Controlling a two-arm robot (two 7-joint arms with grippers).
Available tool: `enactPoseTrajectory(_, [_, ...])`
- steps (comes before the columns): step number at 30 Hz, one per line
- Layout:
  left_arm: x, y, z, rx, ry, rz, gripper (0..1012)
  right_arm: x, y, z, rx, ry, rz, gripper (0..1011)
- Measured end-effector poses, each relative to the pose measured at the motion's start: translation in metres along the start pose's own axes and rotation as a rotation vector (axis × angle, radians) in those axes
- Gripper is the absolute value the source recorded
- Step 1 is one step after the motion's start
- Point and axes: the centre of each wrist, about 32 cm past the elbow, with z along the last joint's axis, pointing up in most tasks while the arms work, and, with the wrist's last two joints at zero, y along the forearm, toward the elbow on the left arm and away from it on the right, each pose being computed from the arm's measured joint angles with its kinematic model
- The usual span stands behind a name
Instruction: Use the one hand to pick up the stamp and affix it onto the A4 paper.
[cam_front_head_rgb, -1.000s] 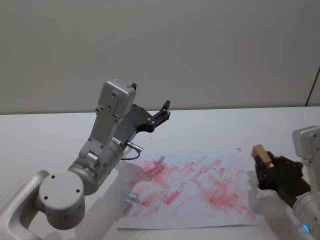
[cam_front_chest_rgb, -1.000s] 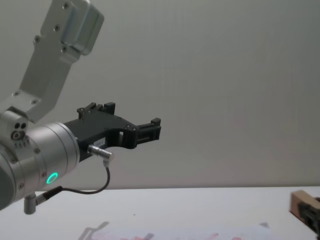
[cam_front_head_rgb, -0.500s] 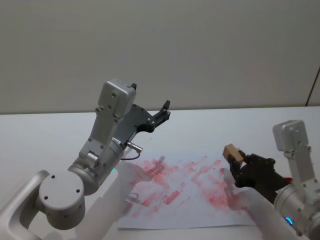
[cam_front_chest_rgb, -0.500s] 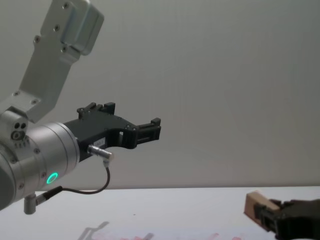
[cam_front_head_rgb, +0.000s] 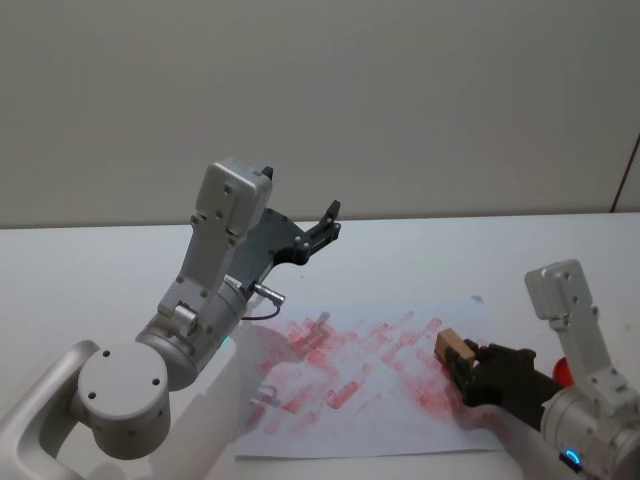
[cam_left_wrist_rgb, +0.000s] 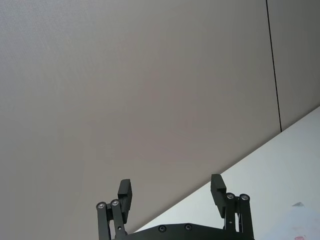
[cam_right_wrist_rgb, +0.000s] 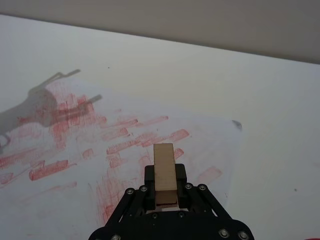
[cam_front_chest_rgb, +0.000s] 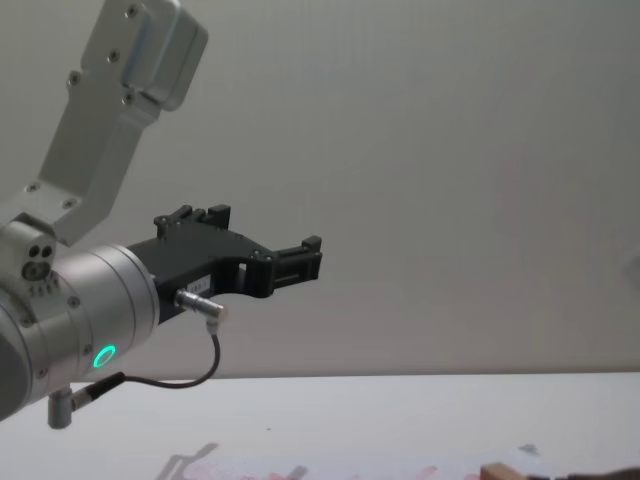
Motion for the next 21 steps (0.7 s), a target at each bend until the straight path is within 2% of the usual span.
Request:
enactPoseTrajectory(9, [0.0000,0.0000,0.0000,0.000,0.000,0.000,1001,0.0032,0.0019,-0.0009,-0.054,-0.017,0.012,216])
enactPoseTrajectory(21, [0.0000,0.0000,0.0000,0.000,0.000,0.000,1001,0.0043,0.0051,-0.0007,-0.066,-0.047,0.016,216])
